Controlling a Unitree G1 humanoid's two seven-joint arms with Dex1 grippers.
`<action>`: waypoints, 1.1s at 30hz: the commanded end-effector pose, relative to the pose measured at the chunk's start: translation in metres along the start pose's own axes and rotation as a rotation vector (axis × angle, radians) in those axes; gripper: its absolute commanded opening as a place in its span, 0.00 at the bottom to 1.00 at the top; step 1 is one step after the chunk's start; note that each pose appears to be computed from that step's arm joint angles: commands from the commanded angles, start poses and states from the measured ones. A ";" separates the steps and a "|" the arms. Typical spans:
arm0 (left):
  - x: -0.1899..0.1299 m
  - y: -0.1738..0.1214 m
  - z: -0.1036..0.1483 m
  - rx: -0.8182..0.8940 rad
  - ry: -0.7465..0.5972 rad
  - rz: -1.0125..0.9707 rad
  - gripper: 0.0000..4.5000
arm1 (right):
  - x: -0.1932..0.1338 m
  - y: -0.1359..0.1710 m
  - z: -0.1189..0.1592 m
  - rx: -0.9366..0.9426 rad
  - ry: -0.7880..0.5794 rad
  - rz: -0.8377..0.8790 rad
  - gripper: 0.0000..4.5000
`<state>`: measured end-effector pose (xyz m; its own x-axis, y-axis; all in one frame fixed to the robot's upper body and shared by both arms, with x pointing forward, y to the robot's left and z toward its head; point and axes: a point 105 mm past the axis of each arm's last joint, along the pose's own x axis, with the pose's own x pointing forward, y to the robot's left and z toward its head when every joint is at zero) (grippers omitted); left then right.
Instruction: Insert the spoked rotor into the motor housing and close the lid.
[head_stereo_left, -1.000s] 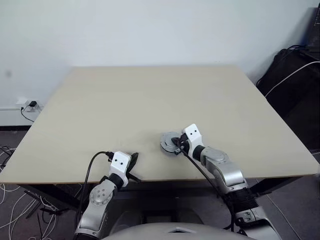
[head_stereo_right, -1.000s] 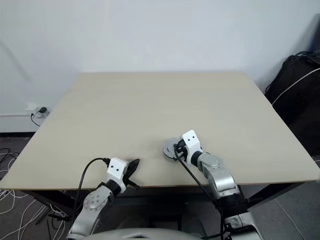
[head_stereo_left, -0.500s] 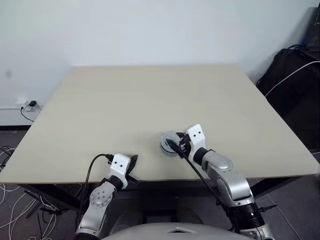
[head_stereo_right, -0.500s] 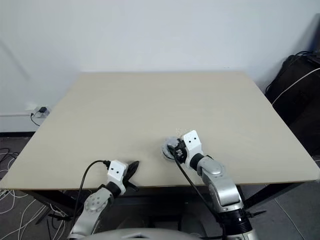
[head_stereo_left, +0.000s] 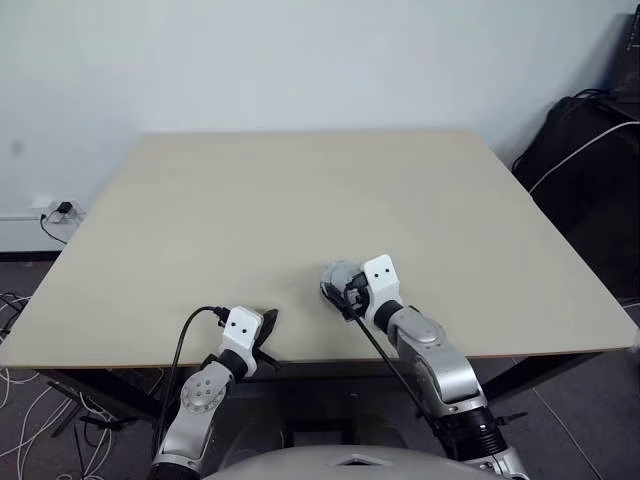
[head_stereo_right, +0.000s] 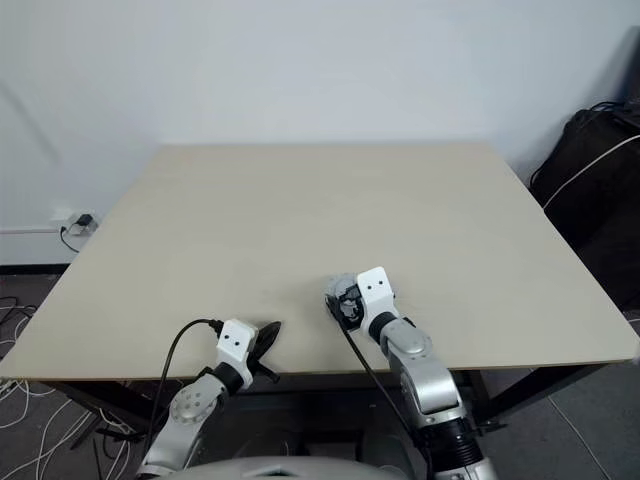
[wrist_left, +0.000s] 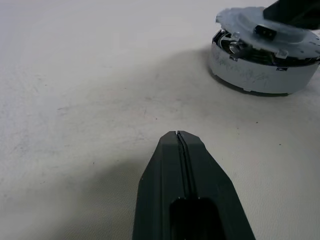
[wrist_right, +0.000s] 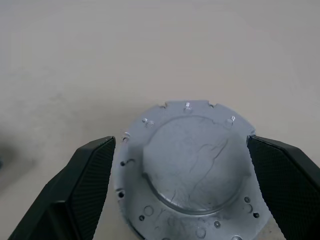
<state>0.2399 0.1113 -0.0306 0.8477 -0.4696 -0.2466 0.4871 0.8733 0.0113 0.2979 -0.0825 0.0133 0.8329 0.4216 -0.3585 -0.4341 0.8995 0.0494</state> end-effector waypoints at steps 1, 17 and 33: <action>0.003 0.003 0.015 0.014 -0.056 0.005 0.00 | 0.006 -0.004 0.015 -0.020 -0.059 -0.034 0.99; 0.000 0.004 0.017 0.012 -0.058 0.012 0.00 | 0.015 -0.004 -0.006 -0.040 0.003 -0.028 0.85; 0.001 0.001 0.017 0.008 -0.059 0.005 0.00 | 0.007 -0.008 -0.001 -0.058 0.057 0.013 0.71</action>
<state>0.2388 0.1111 -0.0289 0.8488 -0.4688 -0.2443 0.4853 0.8743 0.0084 0.3037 -0.0875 -0.0005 0.7988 0.4179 -0.4327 -0.4572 0.8892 0.0148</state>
